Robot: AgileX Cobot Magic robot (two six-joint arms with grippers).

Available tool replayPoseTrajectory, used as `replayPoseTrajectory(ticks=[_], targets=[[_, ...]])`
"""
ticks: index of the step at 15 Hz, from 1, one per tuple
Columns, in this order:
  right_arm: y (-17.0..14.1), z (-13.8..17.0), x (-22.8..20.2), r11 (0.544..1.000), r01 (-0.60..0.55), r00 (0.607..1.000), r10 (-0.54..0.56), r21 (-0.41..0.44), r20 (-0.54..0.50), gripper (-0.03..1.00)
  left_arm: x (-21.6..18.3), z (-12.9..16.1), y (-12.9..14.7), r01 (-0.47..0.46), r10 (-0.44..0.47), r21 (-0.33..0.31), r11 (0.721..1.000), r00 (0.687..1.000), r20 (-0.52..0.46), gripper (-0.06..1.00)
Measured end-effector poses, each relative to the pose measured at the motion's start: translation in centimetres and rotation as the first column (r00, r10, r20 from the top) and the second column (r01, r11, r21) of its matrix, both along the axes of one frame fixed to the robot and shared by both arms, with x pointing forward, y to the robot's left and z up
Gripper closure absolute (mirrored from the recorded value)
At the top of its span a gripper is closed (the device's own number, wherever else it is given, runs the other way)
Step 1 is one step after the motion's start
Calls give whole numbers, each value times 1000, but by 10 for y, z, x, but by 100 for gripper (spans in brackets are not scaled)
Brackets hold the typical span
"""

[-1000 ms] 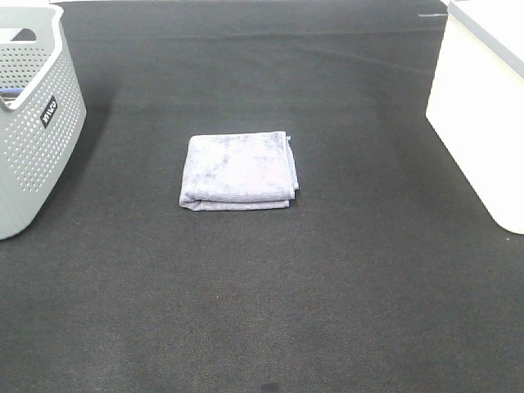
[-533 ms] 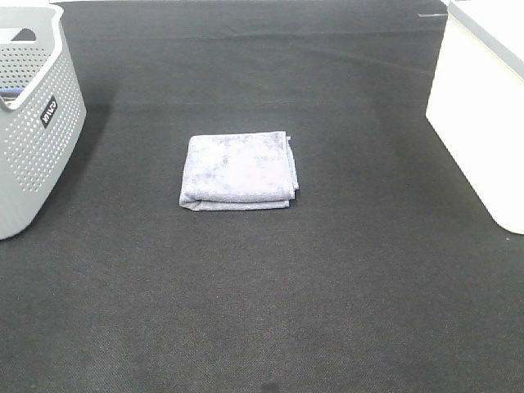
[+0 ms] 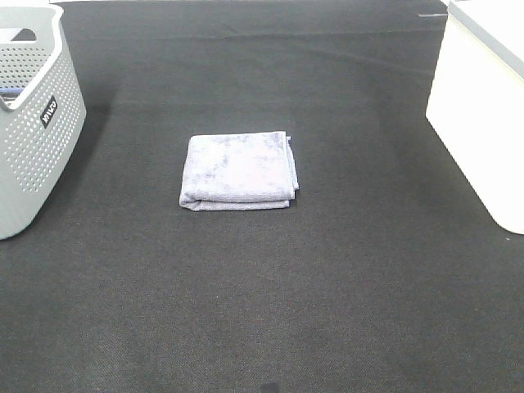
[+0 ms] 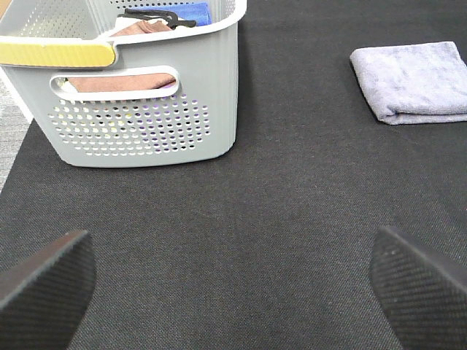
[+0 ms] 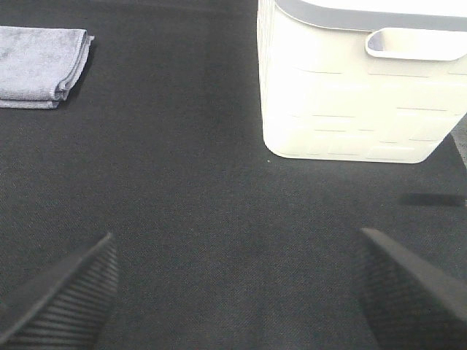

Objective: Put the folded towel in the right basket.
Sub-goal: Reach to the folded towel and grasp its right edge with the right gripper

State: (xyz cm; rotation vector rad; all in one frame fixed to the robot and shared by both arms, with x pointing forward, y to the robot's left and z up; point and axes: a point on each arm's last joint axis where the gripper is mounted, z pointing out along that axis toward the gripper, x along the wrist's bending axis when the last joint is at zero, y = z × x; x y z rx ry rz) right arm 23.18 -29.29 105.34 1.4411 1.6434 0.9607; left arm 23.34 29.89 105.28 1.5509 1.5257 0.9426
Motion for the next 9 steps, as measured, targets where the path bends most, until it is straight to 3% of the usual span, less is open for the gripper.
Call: replayPoseTrajectory(ticks=[9], targets=[[0,0,0,1000,0,1000,0,0,0,14,0,0,0,0,0,0,1000,1000,0,-3]])
